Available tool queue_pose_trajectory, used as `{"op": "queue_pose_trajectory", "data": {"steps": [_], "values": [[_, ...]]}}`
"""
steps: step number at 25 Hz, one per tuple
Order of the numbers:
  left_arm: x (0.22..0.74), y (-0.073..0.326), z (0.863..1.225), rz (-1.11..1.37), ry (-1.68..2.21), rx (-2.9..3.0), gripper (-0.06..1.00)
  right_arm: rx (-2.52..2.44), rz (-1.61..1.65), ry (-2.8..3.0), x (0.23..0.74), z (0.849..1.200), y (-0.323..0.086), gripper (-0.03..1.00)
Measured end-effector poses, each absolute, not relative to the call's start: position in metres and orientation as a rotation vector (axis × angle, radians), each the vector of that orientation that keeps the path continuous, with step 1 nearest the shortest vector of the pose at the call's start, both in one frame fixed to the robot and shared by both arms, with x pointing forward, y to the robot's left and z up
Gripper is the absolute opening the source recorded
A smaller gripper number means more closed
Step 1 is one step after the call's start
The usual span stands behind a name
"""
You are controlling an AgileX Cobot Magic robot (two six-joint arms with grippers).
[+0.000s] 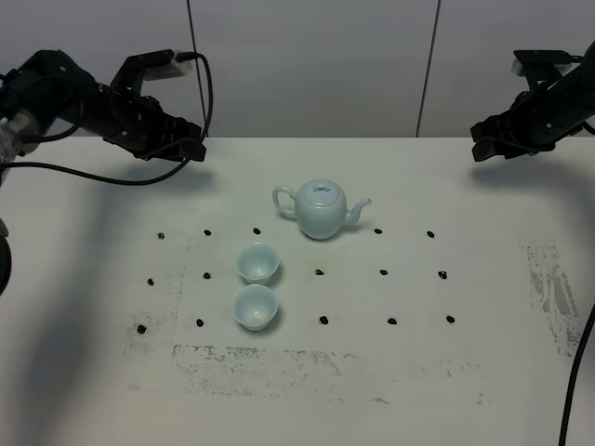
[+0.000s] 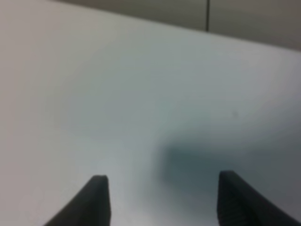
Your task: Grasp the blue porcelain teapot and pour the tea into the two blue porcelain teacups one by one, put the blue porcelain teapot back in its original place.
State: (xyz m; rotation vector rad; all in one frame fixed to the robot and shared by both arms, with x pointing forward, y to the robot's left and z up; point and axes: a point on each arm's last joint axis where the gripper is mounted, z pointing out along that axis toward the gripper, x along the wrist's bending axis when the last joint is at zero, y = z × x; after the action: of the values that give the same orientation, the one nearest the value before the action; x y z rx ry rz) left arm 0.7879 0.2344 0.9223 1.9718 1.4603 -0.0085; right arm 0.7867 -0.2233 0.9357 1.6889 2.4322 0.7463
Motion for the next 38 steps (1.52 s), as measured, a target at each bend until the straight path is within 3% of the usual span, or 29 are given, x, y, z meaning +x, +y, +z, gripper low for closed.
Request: {"op": "queue_pose_trajectory", "data": {"steps": [10, 21, 38], "values": [[0.75, 0.223, 0.974, 0.347, 1.521, 2.352, 0.32, 1.681, 0.435, 2.356, 0.754, 0.997, -0.247, 0.45], [0.681, 0.237, 1.031, 0.578, 1.483, 2.177, 0.29, 1.758, 0.504, 2.342, 0.704, 1.052, -0.255, 0.44], [0.523, 0.26, 1.079, 0.738, 1.42, 2.01, 0.29, 1.43, 0.728, 2.434, 0.636, 1.103, -0.195, 0.44]]}}
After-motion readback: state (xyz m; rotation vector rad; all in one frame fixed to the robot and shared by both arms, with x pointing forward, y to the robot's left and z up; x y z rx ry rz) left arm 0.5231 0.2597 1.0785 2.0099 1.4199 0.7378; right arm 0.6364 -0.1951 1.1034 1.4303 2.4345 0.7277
